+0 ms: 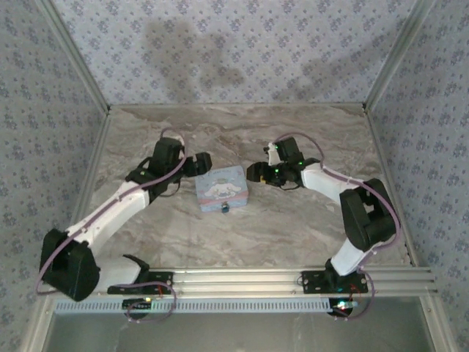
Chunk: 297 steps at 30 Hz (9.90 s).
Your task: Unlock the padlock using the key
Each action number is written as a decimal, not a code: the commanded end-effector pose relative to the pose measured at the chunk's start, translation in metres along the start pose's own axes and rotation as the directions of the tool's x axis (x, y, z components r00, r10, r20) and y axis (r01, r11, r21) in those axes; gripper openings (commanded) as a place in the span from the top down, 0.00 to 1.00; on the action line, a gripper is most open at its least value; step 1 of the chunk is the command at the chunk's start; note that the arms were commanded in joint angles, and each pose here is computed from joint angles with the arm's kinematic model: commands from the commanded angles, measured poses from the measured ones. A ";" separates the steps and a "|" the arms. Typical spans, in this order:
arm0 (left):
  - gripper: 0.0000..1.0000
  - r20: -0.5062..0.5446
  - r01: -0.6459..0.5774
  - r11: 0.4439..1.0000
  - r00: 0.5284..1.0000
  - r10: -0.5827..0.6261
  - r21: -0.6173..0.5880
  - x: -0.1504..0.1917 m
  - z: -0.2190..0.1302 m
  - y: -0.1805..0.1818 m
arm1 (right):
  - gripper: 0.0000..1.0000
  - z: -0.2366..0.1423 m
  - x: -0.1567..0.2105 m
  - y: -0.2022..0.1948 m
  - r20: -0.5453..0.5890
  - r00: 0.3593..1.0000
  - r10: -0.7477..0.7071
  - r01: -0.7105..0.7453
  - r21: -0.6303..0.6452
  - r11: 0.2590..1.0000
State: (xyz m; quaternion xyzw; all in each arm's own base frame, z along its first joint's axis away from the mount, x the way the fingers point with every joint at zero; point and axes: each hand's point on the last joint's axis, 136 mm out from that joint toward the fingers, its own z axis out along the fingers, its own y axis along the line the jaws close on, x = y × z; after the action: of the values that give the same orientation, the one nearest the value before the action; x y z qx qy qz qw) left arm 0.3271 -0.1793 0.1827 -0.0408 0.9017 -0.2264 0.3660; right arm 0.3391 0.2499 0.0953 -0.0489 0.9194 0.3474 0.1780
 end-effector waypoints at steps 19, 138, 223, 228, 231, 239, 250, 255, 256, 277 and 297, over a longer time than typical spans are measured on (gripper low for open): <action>0.24 -0.172 0.211 0.964 0.968 -0.183 0.162 0.047 0.071 -0.026 | 0.51 0.028 -0.009 0.007 -0.061 0.998 0.024 -0.024 -0.004 1.000; 0.10 0.202 -0.195 0.549 0.978 0.049 0.813 -0.038 -0.123 -0.230 | 1.00 -0.266 -0.046 0.159 0.421 0.907 -0.002 0.161 -0.343 0.925; 1.00 0.088 -0.277 0.294 0.846 0.526 0.915 0.021 -0.154 -0.272 | 0.52 -0.255 0.023 0.195 0.233 0.955 -0.181 0.285 -0.564 0.775; 1.00 0.090 -0.276 0.288 0.846 0.526 0.917 0.021 -0.157 -0.272 | 0.63 -0.255 0.027 0.200 0.229 0.953 -0.200 0.298 -0.578 0.760; 1.00 0.086 -0.272 0.285 0.845 0.528 0.919 0.021 -0.158 -0.272 | 0.70 -0.257 0.029 0.203 0.230 0.950 -0.210 0.308 -0.586 0.749; 1.00 0.089 -0.267 0.267 0.842 0.533 0.926 0.021 -0.163 -0.274 | 0.96 -0.257 0.035 0.209 0.214 0.949 -0.231 0.314 -0.598 0.737; 0.71 0.095 -0.268 0.276 0.855 0.510 0.923 0.017 -0.165 -0.274 | 1.00 -0.263 0.024 0.210 0.303 0.922 -0.239 0.373 -0.539 0.755; 0.60 0.099 -0.270 0.292 0.867 0.488 0.918 0.014 -0.165 -0.268 | 1.00 -0.266 0.016 0.208 0.335 0.920 -0.206 0.364 -0.529 0.766; 0.62 0.096 -0.268 0.295 0.868 0.488 0.917 0.015 -0.164 -0.268 | 1.00 -0.267 0.014 0.208 0.343 0.919 -0.197 0.362 -0.527 0.769; 0.76 0.097 -0.269 0.336 0.888 0.449 0.903 0.010 -0.158 -0.258 | 1.00 -0.275 0.008 0.207 0.384 0.909 -0.161 0.360 -0.529 0.769; 1.00 0.129 -0.282 0.284 0.880 0.457 0.917 0.010 -0.169 -0.264 | 1.00 -0.273 0.009 0.202 0.385 0.910 -0.151 0.350 -0.524 0.776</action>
State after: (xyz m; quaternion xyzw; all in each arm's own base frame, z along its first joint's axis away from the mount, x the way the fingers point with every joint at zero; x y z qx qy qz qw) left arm 0.1909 -0.3577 0.3797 0.3781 0.6575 -0.5905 0.2758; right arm 0.2124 0.2257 0.4032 -0.1623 0.7178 0.5854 0.3403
